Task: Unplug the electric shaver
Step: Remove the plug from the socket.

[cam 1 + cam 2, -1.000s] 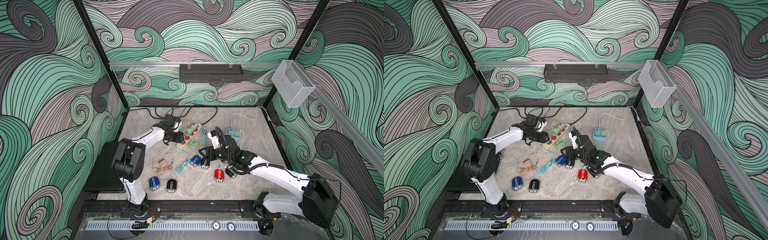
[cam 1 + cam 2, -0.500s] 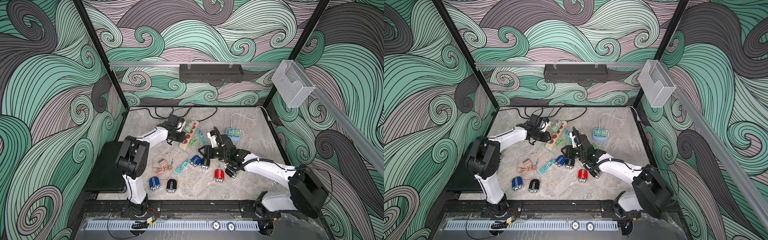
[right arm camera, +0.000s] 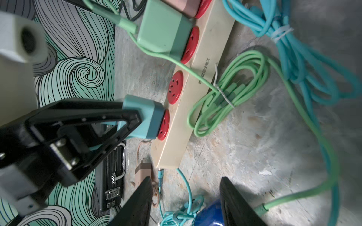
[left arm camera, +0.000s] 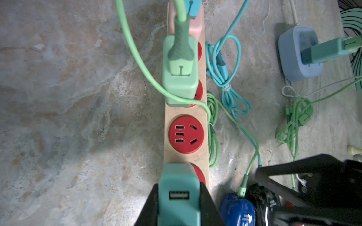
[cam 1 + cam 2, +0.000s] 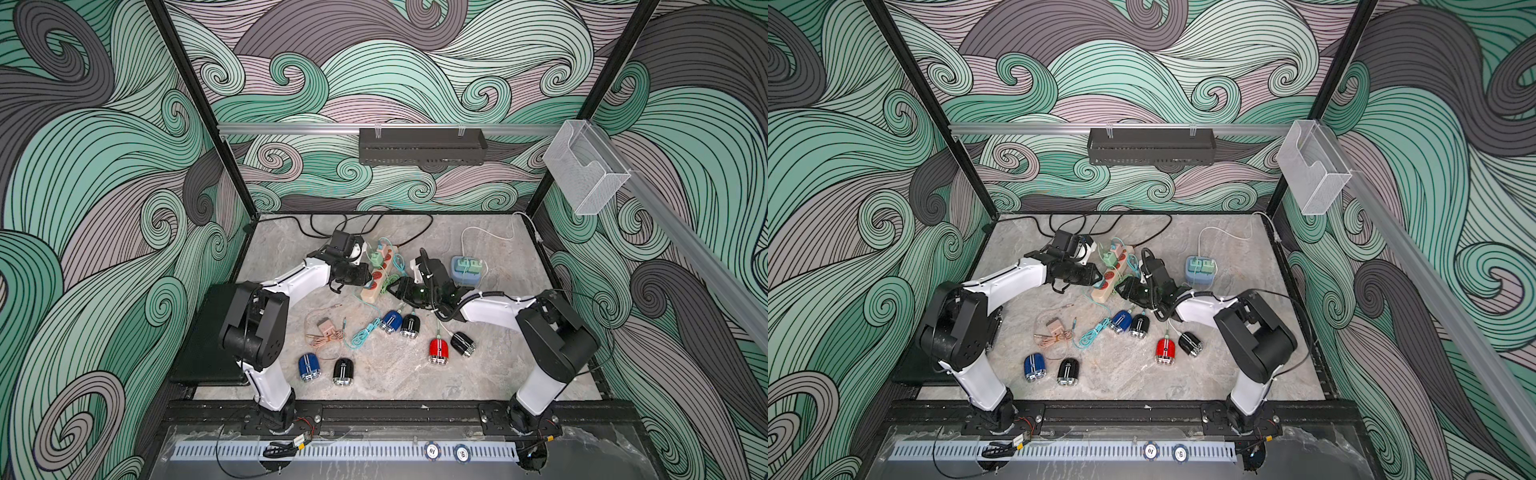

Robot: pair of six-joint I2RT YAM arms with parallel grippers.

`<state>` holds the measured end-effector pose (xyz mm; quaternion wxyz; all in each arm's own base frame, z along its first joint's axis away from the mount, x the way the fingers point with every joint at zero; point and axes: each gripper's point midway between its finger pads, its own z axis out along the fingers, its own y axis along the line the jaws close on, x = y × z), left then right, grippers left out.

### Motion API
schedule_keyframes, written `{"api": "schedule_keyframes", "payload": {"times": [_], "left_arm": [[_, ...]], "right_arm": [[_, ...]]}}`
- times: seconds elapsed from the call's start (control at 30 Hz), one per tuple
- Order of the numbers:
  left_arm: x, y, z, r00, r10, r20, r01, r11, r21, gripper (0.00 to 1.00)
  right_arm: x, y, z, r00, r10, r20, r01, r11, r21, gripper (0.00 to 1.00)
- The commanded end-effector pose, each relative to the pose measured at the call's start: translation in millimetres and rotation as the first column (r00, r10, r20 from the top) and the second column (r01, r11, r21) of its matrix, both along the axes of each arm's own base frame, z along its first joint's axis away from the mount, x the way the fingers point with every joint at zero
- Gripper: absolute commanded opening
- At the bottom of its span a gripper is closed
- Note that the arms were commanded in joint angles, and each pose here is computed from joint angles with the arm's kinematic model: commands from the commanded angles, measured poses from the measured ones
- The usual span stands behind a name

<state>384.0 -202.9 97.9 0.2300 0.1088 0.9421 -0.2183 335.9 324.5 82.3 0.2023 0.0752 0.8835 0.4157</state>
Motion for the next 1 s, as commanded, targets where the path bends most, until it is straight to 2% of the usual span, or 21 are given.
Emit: {"api": "schedule_keyframes", "payload": {"times": [0.0,0.57,0.97], "left_arm": [[3,-10,36,0.998,0.003,0.068,0.003,0.996,-0.093,0.09],[-2,-15,33,0.998,0.060,0.016,-0.056,0.985,-0.164,0.06],[-2,-17,40,0.997,0.081,0.016,-0.076,0.977,-0.199,0.06]], "right_arm": [[15,14,12,0.999,-0.039,-0.009,0.040,0.994,0.103,0.56],[29,32,-3,0.992,-0.092,-0.081,0.110,0.960,0.259,0.58],[27,23,-23,0.978,-0.151,-0.145,0.183,0.952,0.245,0.59]]}}
